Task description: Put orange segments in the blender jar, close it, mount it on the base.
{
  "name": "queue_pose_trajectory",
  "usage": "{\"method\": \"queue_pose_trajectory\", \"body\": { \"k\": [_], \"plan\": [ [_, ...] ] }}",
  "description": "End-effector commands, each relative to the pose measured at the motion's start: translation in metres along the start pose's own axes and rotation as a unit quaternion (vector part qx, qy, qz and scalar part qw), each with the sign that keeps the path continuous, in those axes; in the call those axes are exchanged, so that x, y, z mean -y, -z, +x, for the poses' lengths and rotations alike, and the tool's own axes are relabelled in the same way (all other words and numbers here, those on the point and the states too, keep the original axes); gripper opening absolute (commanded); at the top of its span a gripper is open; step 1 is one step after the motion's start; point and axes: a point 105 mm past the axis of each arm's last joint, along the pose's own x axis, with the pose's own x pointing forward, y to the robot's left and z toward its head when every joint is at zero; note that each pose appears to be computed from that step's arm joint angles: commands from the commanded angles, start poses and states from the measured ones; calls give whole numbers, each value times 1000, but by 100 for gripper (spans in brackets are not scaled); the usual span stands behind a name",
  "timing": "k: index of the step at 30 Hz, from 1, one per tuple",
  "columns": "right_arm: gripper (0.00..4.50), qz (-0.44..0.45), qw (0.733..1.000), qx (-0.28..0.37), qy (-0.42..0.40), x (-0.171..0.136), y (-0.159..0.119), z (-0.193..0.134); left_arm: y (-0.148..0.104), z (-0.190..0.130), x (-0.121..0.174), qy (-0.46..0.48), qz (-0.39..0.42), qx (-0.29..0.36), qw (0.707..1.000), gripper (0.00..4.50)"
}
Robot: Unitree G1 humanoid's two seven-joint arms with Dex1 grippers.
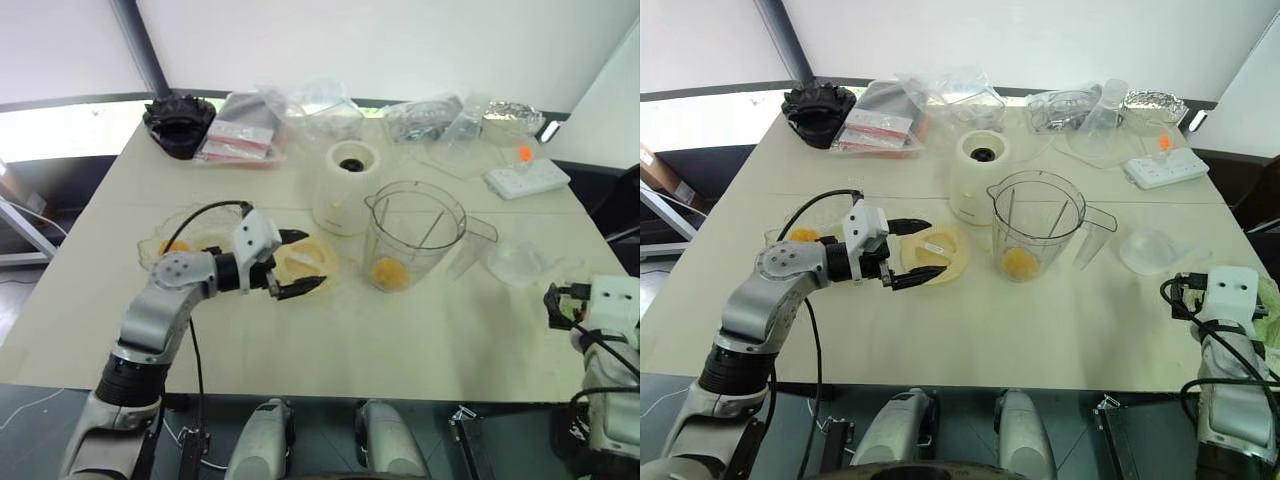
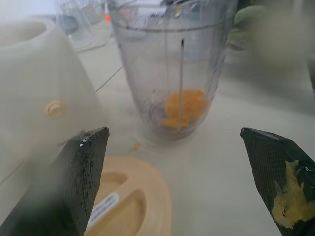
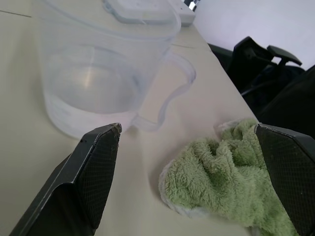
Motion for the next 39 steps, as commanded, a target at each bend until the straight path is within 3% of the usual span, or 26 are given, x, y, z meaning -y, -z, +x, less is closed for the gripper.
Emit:
{"method": "queue_pose_trajectory", "body": {
  "k": [1, 11, 17, 39],
  "plan": [
    [450, 28, 999, 7, 35, 15, -6, 11, -11, 3, 2, 3, 7, 15, 1000, 443],
    [450, 78, 996, 0, 51, 23, -6, 28, -10, 5, 7, 10, 20, 6, 1000, 443],
    [450, 127, 992, -3, 17, 12, -10, 31, -8, 1, 5, 7, 23, -2, 1000, 443],
    [450, 126, 992, 24, 6, -2, -31, 53, -11, 10, 9, 12, 45, 1, 999, 443]
  ]
}}
